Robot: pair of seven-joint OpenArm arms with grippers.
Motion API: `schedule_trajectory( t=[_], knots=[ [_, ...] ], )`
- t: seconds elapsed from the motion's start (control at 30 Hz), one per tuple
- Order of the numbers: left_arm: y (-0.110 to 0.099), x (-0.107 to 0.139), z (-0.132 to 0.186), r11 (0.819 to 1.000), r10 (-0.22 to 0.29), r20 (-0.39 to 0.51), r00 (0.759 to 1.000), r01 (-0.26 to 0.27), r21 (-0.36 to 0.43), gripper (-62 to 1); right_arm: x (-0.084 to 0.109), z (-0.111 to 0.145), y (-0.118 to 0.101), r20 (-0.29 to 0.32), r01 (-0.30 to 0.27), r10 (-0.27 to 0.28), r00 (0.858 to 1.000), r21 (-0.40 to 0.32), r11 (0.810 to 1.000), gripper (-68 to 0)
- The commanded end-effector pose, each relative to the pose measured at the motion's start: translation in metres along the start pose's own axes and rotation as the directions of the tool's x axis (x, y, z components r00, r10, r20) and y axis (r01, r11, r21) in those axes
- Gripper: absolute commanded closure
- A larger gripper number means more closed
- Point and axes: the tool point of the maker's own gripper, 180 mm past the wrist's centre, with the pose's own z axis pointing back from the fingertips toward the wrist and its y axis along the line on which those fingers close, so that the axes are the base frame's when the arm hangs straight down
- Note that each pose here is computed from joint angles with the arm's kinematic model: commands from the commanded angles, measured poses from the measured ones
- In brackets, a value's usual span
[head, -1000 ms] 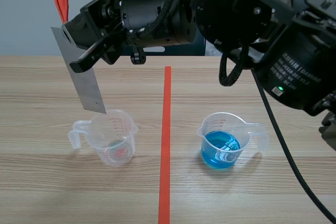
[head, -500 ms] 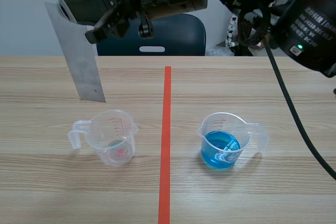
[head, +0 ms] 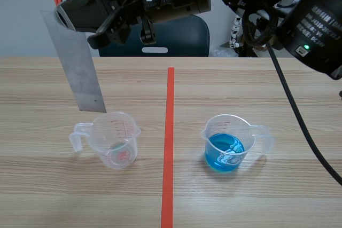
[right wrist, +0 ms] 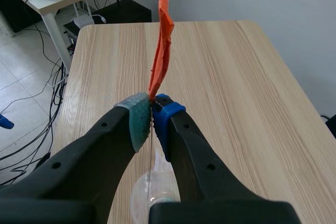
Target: Do the redox reaction experiment. lift the metal plate out of the left beaker
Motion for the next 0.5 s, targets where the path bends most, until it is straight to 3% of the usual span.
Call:
schedule_trajectory(
  t=[0.0, 0.47],
  knots=[
    [-0.0002, 0.0112, -0.0008, 1.000, 0.000, 0.054, 0.999, 0.000, 0.004, -62.3, 0.0093, -0.0001, 0.0039, 0.026, -0.014, 0.013, 1.000, 0.014, 1.000, -0.6],
    [-0.0002, 0.0112, -0.0008, 1.000, 0.000, 0.054, 0.999, 0.000, 0.004, -62.3, 0.0083, 0.0000, 0.0036, 0.021, -0.015, 0.015, 1.000, 0.013, 1.000, -0.6]
  ],
)
